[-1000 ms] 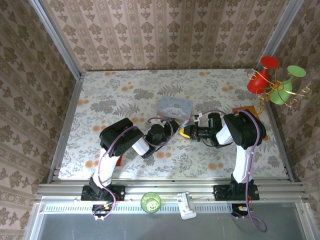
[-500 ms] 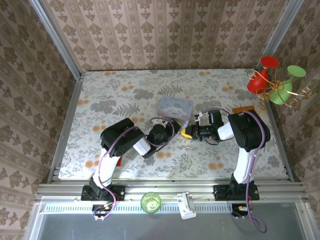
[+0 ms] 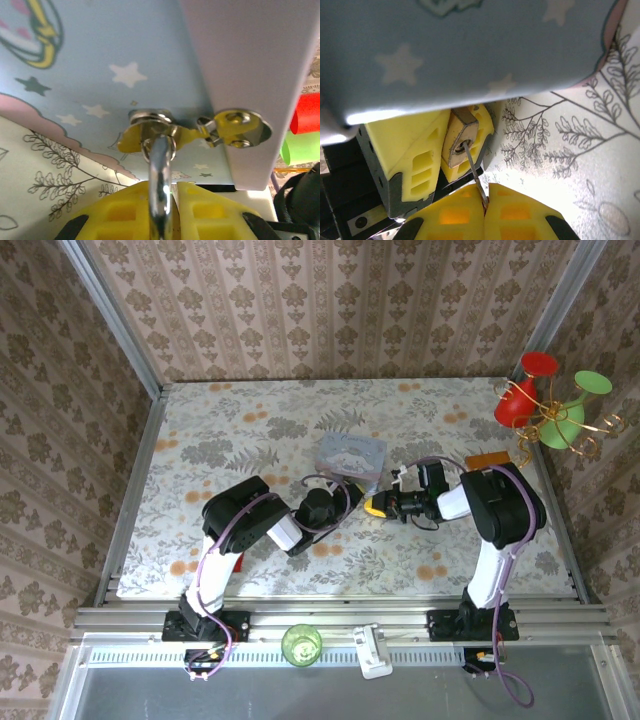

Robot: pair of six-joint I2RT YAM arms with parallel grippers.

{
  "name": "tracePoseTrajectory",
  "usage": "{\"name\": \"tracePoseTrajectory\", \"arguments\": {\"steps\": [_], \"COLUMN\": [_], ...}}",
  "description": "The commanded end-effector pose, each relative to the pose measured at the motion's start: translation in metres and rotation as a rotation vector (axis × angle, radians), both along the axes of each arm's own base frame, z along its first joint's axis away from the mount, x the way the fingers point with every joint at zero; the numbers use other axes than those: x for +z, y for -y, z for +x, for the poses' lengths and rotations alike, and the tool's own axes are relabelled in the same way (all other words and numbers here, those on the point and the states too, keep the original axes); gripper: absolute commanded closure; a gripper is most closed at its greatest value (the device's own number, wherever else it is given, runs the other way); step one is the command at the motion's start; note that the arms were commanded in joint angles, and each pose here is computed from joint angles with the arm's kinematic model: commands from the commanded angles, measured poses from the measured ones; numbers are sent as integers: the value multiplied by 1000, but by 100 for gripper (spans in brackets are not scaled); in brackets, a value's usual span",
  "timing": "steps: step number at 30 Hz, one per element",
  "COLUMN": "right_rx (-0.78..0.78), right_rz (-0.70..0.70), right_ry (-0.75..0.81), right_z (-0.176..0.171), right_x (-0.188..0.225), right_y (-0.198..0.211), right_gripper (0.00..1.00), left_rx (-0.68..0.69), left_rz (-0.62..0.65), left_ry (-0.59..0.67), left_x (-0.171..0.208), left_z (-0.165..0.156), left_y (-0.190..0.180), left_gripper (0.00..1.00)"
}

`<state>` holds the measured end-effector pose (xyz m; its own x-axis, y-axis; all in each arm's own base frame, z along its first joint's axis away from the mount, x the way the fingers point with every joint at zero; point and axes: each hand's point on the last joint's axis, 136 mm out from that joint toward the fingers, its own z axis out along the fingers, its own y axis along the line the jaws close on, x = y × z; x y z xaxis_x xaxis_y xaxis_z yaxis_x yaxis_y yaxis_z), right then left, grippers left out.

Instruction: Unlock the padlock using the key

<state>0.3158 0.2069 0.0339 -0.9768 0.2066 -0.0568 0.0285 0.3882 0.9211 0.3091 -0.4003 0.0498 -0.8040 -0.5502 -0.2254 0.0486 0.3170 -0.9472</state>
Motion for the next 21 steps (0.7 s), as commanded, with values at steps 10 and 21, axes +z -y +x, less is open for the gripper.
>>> {"name": "tracePoseTrajectory", "arguments": {"steps": [10, 21], "right_rx": [-31, -9], "right_rz": [-33, 10], "right_ry": [163, 227], "right_z": [37, 34], "right_x": [15, 27], "right_y": [5, 2], "right_gripper": [100, 100], "left_rx": [-268, -273], "left_rz": [-63, -71], "left_ry": [-17, -21], "left_x": [12, 12], "left_z": [-62, -62], "left_y": [38, 40], "left_gripper": [100, 100]}}
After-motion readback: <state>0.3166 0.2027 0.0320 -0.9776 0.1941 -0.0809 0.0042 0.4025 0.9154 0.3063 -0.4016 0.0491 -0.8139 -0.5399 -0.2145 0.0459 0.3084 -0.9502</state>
